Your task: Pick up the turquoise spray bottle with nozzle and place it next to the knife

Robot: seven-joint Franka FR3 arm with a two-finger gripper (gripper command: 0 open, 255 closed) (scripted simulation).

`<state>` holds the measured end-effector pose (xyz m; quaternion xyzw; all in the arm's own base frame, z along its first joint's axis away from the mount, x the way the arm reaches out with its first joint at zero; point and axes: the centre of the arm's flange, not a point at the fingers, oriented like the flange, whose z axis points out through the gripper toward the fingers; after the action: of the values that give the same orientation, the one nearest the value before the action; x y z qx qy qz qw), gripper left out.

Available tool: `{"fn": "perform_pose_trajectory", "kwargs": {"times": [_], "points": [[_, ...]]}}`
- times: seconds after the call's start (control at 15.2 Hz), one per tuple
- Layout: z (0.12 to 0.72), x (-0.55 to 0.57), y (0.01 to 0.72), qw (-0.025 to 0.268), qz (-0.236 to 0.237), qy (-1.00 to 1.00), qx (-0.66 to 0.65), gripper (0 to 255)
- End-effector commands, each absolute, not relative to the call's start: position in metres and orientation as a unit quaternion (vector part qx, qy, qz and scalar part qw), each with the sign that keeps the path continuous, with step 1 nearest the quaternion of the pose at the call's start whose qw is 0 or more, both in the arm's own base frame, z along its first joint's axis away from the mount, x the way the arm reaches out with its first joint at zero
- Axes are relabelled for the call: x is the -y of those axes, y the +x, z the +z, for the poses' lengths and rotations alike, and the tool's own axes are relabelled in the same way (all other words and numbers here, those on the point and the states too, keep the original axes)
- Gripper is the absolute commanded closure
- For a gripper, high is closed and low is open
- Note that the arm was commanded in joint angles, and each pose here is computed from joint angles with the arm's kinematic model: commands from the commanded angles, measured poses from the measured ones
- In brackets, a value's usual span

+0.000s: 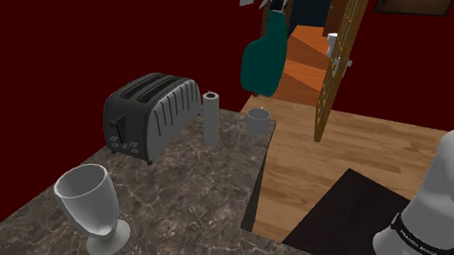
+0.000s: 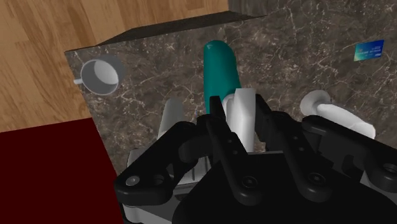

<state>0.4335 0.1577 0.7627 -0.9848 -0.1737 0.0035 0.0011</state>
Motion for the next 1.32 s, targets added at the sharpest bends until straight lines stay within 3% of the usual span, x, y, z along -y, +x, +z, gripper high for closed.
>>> {"fn": "perform_pose_trajectory", "kwargs": {"times": [0.0,1.25], "points": [[0.763,-0.177,0.41,0.001,0.003,-0.985,0.173,255],[0.764,-0.329,0.21,0.001,0.003,-0.985,0.173,255]]}}
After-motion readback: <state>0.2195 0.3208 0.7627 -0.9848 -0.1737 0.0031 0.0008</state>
